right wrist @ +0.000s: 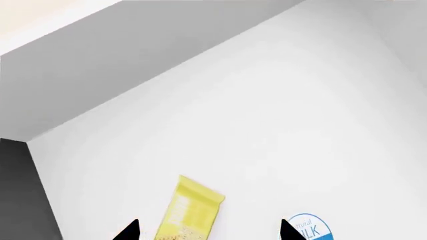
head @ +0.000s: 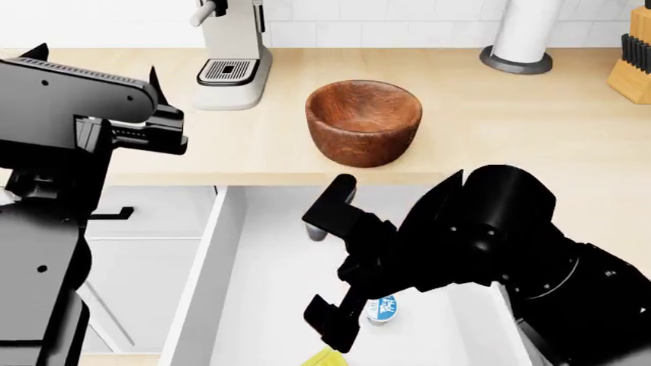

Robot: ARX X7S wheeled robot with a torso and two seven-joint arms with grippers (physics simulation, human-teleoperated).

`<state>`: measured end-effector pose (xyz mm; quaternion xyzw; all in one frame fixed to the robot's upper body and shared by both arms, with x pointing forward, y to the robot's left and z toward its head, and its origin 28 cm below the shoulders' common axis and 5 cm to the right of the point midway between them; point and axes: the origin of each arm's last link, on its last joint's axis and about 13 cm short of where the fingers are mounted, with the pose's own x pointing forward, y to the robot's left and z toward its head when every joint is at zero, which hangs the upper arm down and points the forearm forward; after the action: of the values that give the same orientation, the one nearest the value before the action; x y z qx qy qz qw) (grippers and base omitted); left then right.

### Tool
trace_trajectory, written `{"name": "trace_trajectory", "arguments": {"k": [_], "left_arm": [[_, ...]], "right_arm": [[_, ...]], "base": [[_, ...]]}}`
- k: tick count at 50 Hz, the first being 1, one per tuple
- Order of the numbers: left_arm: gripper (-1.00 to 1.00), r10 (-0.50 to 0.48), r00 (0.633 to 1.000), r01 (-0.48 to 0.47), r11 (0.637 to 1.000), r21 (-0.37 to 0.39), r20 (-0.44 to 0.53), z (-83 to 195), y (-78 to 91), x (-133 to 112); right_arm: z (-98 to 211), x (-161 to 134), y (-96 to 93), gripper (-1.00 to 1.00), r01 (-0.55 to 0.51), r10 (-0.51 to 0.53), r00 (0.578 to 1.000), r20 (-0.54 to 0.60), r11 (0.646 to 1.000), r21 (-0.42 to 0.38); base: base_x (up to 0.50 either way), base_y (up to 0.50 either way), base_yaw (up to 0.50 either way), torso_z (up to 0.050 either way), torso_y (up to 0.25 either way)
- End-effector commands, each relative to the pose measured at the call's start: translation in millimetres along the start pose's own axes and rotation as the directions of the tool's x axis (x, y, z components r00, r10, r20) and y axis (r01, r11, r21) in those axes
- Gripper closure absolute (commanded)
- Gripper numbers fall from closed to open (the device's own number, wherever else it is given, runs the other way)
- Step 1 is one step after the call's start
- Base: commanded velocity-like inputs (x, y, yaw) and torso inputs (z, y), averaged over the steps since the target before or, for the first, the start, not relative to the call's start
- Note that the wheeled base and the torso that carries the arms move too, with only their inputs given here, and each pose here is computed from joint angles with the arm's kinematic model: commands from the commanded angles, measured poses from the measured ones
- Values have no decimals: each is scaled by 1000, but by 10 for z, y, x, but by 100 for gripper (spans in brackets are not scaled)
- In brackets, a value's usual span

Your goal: Place the bar in the bowl and close the drawer.

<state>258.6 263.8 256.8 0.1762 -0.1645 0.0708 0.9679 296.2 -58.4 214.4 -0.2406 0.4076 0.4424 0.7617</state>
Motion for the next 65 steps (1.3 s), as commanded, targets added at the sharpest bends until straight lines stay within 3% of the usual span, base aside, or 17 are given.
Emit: {"name": "trace_trajectory", "arguments": {"k": [1,11,24,33,65], "left_arm": [[-100,0,1000,0,1000,-4,-11,-44,-12,2],[-100,4,1000,-4,1000,-1,-17,-74,-4,-3],[-100,5,1000,-5,1000,1,-24,-107,0,-19],[-100,3,1000,-3,1000,1,-26,-119,-11,-18],[-100,5,999,-5,1000,4,-32,-148,-23,-36]], "right_arm": [[-80,157,110,-100,7,-6,998,-56,1000,24],[-130,367,153,-100,111,-108,994,-32,990,90],[-231,557,497,-100,14,-18,1000,18,980,197],[-311,605,613,-100,-34,32,999,12,972,234],[-534,727,545,-100,78,-61,995,-81,972,223]], "base": [[0,0,0,0,0],[0,0,0,0,0],[0,0,0,0,0],[0,0,0,0,0],[0,0,0,0,0]]}}
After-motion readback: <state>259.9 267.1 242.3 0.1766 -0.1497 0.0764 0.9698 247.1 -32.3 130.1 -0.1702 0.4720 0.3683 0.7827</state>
